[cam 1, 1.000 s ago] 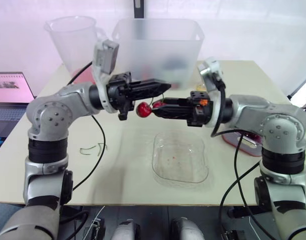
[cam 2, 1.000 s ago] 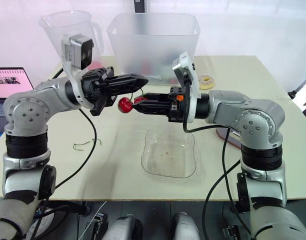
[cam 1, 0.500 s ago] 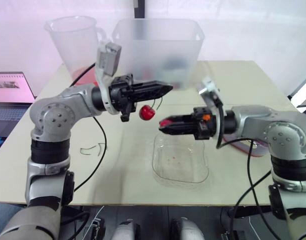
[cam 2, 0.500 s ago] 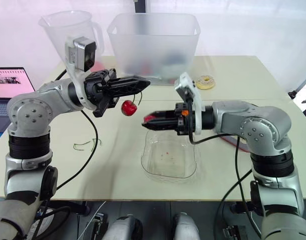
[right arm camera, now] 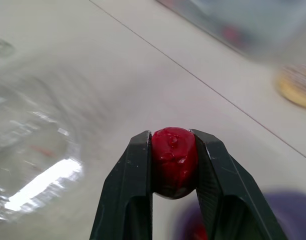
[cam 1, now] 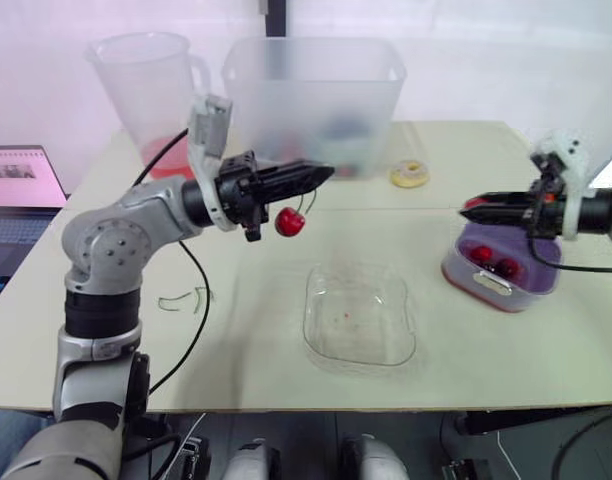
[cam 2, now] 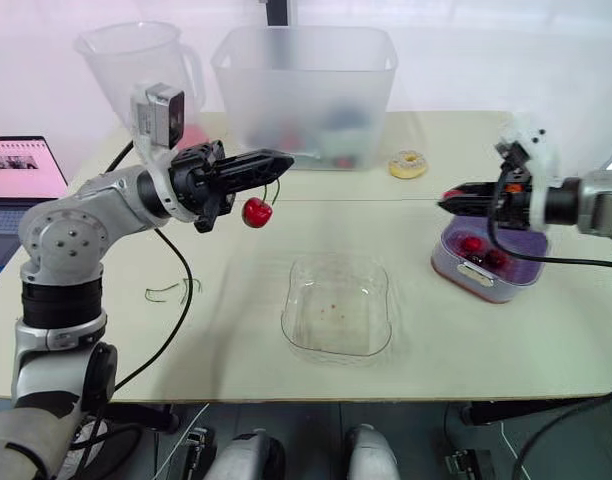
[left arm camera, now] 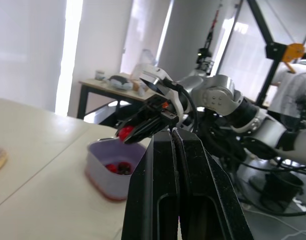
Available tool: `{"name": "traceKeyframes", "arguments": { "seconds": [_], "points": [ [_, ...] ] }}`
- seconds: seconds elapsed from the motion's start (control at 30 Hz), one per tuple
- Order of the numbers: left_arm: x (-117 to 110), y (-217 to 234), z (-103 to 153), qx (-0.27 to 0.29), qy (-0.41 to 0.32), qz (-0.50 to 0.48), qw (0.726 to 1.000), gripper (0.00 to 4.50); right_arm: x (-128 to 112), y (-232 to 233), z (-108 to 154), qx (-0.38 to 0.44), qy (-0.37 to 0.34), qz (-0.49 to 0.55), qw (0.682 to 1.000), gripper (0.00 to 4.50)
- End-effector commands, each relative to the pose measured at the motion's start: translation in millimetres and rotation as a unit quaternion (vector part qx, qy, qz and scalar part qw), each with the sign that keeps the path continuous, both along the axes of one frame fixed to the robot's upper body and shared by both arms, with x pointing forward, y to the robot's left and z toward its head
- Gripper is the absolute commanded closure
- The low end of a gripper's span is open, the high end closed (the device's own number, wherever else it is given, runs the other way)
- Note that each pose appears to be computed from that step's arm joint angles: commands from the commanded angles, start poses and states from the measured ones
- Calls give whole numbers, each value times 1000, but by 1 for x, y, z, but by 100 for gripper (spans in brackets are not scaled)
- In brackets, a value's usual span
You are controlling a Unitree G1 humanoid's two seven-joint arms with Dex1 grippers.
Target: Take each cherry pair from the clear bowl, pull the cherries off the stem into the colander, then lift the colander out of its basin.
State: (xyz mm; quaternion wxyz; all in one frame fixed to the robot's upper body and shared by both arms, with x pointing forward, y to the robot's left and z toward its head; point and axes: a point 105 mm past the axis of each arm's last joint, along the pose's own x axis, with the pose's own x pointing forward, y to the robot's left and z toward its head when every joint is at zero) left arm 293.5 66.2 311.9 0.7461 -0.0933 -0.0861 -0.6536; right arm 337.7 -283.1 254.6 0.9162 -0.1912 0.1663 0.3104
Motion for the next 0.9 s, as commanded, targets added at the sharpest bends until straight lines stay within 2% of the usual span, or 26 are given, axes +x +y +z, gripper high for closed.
{"name": "traceKeyframes", "arguments": {
  "seconds": [0.03, 0.23, 0.33, 0.5, 0.67, 0.73, 0.83, 0.9],
  "points": [
    [2, 5, 10, -10, -37, 39, 998, 450, 10, -27, -11, -90, -17, -20, 996, 345],
    [2, 4, 5, -8, -41, 53, 998, 450, 31, -48, -32, -141, -22, -59, 988, 345],
    [1, 2, -1, -6, -31, 53, 998, 450, 39, -53, -38, -147, -25, -74, 986, 242],
    [0, 2, -3, -4, -34, 55, 998, 450, 44, -55, -33, -130, -39, -81, 987, 5],
    [1, 2, -2, -4, -36, 55, 998, 450, 32, -40, -14, -92, -33, -34, 995, 5],
    [2, 1, 1, -9, -37, 55, 998, 450, 22, -24, 6, -49, -34, 4, 998, 5],
    [1, -2, 9, -29, -36, 43, 998, 450, -18, 22, 50, 66, -31, 122, 990, 5],
    [0, -4, 12, -35, -34, 33, 998, 450, -47, 46, 64, 110, -17, 195, 974, 5]
  ]
}}
